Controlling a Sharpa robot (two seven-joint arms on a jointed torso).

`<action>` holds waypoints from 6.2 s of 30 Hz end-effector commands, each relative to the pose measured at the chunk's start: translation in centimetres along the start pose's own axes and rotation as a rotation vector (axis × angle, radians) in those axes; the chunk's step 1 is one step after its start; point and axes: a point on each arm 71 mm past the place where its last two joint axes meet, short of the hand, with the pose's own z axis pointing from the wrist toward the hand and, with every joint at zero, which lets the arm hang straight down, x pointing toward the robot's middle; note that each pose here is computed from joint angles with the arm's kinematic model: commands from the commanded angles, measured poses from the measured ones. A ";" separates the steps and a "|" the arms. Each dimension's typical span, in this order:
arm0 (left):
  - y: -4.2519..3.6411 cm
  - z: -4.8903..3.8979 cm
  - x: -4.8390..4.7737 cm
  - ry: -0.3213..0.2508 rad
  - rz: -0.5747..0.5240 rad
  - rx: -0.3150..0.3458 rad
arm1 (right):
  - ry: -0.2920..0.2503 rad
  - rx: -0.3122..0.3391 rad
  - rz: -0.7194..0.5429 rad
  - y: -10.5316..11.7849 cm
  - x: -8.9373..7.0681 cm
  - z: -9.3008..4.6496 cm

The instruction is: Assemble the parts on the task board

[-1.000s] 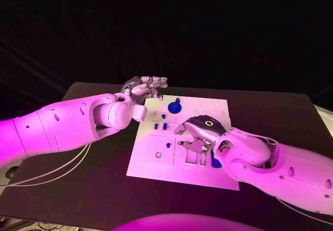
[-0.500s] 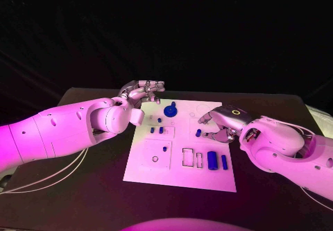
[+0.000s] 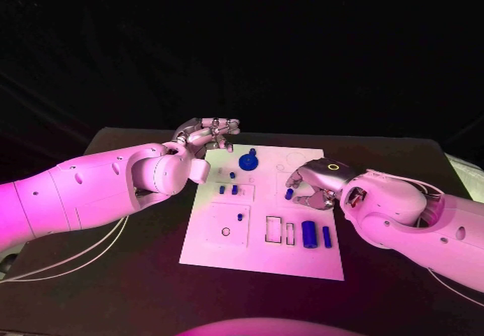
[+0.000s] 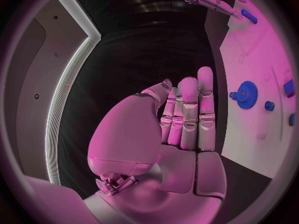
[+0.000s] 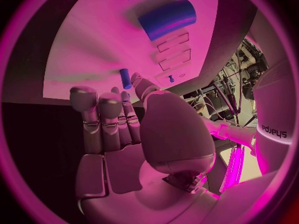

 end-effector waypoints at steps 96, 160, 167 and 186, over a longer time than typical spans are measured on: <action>0.25 0.64 0.48 0.034 -0.010 -0.012 | 0.055 -0.277 0.204 12.3 3.9 4.3; 0.30 0.66 0.50 0.041 -0.012 -0.018 | 0.068 -0.285 0.112 14.0 4.9 4.0; 0.31 0.67 0.53 0.042 -0.012 -0.018 | 0.100 -0.278 0.105 14.2 5.2 4.3; 0.30 0.64 0.38 0.039 -0.011 -0.019 | -0.006 -0.269 0.166 13.7 4.4 3.9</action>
